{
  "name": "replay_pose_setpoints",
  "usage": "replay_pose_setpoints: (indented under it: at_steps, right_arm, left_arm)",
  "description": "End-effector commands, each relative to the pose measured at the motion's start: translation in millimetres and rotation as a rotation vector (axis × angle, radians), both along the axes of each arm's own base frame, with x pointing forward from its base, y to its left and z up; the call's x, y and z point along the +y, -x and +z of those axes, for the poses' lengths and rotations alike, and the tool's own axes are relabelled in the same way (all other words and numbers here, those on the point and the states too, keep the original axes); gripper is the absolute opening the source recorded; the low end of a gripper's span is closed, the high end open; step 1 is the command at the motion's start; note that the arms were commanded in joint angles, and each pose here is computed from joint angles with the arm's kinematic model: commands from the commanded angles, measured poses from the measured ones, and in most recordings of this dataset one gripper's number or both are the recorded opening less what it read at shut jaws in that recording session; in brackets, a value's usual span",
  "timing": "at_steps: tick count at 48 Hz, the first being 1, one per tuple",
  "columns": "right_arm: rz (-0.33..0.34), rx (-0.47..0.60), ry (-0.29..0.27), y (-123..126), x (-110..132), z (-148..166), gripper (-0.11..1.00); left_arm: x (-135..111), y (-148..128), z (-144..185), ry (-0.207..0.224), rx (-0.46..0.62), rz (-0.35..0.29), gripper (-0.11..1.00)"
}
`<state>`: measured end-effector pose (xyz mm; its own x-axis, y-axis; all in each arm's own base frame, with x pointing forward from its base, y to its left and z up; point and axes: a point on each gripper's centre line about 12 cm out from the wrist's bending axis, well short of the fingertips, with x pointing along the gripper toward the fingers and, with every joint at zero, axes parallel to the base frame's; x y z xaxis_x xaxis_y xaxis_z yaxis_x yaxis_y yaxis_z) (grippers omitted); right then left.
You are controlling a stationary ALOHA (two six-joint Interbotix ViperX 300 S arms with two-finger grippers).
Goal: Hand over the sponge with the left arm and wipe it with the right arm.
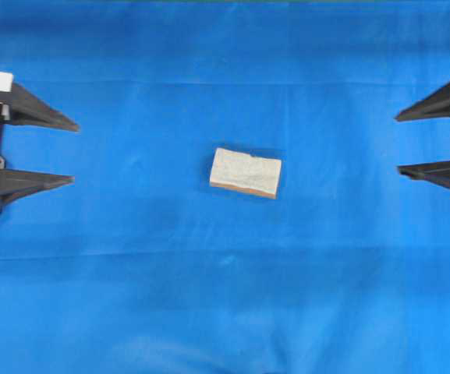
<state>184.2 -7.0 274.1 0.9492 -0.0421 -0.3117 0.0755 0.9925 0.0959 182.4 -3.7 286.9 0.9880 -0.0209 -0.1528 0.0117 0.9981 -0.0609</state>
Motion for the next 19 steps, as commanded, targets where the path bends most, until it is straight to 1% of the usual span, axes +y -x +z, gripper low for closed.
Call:
replay_pose_setpoints:
  at_steps: [1, 7, 13, 19]
  right_arm:
    - [0.000, -0.024, 0.002, 8.4, 0.2, -0.4, 0.76]
    - [0.000, -0.006, -0.001, 17.5, 0.6, -14.6, 0.76]
    - [-0.013, 0.026, -0.011, 21.4, -0.9, -31.8, 0.76]
    - [-0.025, 0.021, -0.020, 21.9, -2.5, -37.3, 0.76]
  left_arm:
    - [-0.3, 14.4, 1.6, 0.001, -0.051, -0.003, 0.82]
    - [0.1, 29.9, -10.7, -0.002, -0.072, -0.004, 0.82]
    - [0.1, 38.0, -25.9, -0.002, -0.046, -0.005, 0.82]
    - [0.1, 40.0, -34.2, -0.001, -0.020, -0.005, 0.82]
